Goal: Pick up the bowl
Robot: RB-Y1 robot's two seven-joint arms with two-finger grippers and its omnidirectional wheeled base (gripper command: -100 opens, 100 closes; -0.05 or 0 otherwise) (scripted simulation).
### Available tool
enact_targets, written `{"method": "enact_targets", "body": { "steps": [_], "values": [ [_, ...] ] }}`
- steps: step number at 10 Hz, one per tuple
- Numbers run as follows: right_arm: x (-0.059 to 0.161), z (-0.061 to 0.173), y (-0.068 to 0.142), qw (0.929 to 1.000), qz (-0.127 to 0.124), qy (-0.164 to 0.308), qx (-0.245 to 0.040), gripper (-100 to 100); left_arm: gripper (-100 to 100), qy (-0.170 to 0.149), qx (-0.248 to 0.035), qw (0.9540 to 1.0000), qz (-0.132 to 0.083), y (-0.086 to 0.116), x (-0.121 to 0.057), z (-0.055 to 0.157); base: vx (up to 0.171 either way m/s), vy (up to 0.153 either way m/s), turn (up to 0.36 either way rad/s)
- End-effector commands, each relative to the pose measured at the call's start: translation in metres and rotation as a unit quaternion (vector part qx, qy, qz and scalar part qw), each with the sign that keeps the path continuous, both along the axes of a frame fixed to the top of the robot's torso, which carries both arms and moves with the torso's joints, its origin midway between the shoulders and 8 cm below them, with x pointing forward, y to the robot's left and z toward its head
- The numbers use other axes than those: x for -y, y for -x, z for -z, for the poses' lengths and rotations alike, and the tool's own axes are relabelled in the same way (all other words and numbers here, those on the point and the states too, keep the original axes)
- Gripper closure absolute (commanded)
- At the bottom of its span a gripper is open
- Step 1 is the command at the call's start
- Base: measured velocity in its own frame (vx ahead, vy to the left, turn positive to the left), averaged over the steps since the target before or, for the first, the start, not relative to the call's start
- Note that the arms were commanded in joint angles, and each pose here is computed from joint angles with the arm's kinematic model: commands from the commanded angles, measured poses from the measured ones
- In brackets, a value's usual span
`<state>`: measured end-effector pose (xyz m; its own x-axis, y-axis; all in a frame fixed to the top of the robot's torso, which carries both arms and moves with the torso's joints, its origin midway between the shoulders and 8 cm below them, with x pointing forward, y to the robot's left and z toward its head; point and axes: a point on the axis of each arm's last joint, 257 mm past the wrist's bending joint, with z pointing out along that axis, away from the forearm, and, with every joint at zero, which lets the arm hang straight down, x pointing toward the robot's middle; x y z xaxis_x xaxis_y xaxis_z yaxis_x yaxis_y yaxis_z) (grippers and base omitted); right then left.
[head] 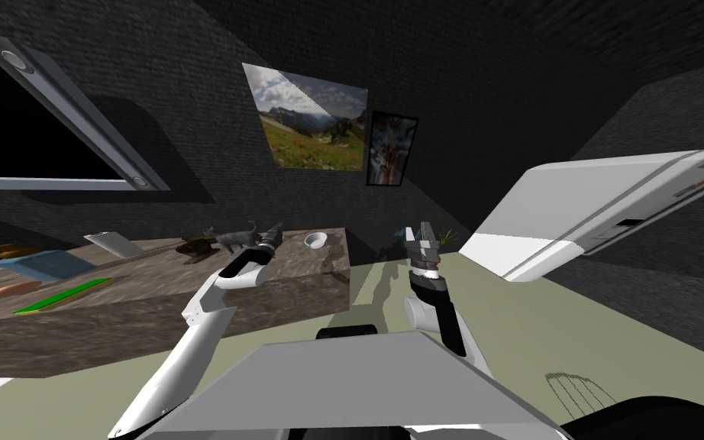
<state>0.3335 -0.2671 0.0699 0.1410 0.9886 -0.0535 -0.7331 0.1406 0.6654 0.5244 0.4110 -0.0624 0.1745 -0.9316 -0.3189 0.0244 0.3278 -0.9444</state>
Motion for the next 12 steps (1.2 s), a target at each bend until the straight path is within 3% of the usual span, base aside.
{"method": "enact_targets", "body": {
  "steps": [1,4,9,12],
  "values": [
    [0.000,0.000,0.000,1.0000,0.000,0.000,0.000,0,-100,0.002,-0.015,0.9999,-0.004,-0.001,-0.002,0.007,0.000,0.000,0.000],
    [0.000,0.000,0.000,1.0000,0.000,0.000,0.000,0,-100,0.007,-0.057,0.9981,-0.021,-0.013,-0.022,0.020,-0.004,-0.012,-0.100],
    [0.000,0.000,0.000,1.0000,0.000,0.000,0.000,0,-100,0.017,-0.114,0.9927,-0.036,-0.015,-0.035,0.046,0.000,-0.005,-0.050],
    [0.000,0.000,0.000,1.0000,0.000,0.000,0.000,0,-100,0.027,-0.160,0.9855,-0.052,-0.020,-0.051,0.064,0.005,-0.002,-0.119]
  ]
}}
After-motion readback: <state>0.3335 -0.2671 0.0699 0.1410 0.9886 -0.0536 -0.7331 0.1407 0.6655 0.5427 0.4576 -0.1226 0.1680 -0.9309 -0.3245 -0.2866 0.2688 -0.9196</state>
